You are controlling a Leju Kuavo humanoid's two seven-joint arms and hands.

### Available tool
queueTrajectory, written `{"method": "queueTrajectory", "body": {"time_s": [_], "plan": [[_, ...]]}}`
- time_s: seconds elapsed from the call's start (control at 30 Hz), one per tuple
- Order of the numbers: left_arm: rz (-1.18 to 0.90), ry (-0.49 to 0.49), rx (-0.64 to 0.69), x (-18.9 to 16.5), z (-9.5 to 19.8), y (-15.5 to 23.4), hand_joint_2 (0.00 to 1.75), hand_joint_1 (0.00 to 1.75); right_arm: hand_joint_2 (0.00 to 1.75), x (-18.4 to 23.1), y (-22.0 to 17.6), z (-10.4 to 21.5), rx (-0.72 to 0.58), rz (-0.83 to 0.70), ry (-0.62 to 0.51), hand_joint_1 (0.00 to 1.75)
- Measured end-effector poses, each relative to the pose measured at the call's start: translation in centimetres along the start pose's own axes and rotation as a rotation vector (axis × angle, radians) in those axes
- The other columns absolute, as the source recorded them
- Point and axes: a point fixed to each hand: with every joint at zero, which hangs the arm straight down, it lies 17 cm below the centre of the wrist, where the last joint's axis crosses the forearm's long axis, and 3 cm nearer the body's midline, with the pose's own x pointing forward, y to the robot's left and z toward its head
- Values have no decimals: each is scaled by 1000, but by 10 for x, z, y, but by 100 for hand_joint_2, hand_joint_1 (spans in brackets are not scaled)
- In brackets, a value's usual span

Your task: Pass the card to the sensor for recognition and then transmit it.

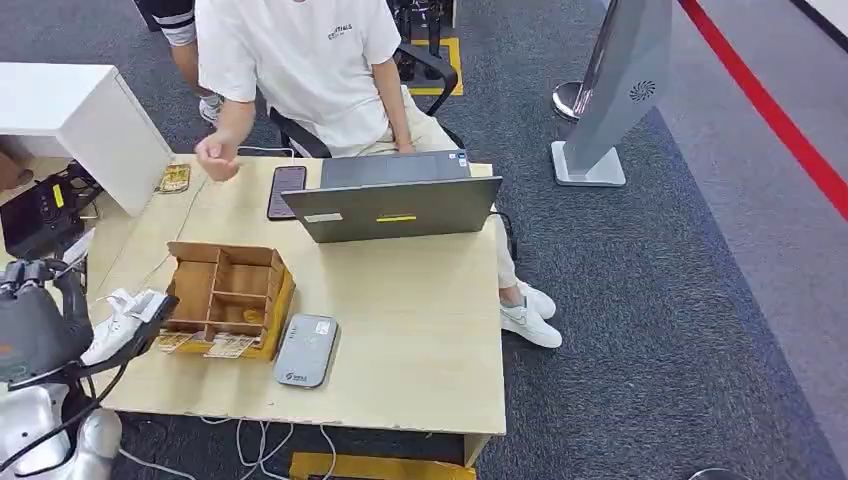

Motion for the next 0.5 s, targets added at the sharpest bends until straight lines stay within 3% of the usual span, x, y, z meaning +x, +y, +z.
{"method": "queueTrajectory", "body": {"time_s": [0.13,0.5], "plan": [[24,-31,-6,18,3,-3,175,175,175,-1,0,0,0,0,8,0],[115,-277,-64,152,35,-15,175,175,175,-1,0,0,-1,11,8,0]]}}
